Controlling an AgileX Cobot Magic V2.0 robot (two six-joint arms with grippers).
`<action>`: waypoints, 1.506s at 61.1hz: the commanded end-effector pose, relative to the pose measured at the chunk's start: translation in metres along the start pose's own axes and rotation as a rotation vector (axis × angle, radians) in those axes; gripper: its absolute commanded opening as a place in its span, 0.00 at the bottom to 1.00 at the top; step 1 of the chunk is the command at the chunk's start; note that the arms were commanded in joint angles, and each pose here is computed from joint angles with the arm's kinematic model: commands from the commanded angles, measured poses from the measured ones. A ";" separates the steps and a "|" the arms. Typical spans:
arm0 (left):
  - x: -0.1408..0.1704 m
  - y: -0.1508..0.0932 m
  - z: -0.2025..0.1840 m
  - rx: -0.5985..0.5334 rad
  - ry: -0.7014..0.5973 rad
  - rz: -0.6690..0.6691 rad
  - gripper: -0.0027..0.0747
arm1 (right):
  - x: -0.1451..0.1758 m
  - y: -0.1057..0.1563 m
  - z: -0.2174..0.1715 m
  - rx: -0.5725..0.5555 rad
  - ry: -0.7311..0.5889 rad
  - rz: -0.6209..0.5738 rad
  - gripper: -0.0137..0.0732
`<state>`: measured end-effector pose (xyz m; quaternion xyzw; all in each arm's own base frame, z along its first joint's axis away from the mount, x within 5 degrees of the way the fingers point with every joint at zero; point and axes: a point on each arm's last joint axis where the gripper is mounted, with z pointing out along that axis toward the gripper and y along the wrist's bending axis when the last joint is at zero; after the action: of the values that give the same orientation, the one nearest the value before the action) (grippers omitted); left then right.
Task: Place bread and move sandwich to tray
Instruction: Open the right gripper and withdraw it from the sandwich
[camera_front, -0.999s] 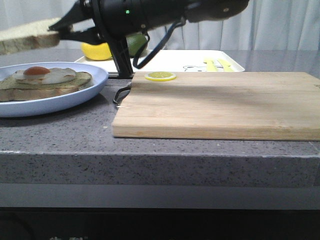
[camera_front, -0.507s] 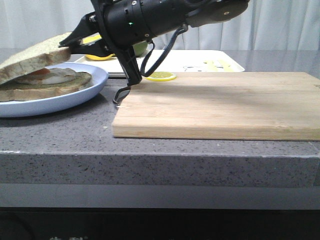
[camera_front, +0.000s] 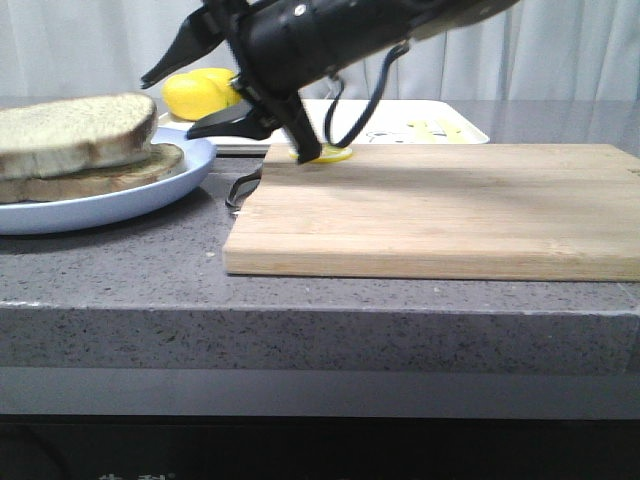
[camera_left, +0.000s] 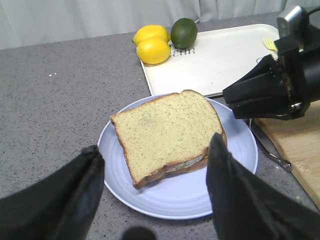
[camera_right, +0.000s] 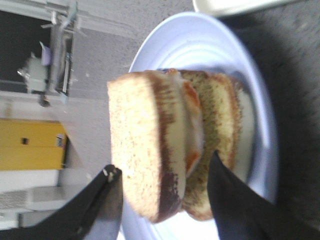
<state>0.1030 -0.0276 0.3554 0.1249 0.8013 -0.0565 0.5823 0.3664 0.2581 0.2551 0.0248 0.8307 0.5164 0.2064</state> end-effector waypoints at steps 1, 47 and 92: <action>-0.015 -0.001 -0.003 0.008 -0.094 0.003 0.60 | -0.011 0.049 -0.042 -0.076 -0.039 -0.151 0.64; -0.016 -0.001 -0.003 0.009 -0.112 0.004 0.60 | 0.077 0.125 -0.261 0.299 -0.185 -0.932 0.64; -0.017 0.005 -0.007 -0.035 0.087 0.004 0.60 | 0.134 0.074 -0.289 0.385 -0.213 -0.979 0.64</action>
<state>0.1003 -0.0246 0.3567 0.1277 0.8292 -0.0393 0.5427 0.1235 0.0832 0.3720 -0.2934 0.8193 0.1878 0.4554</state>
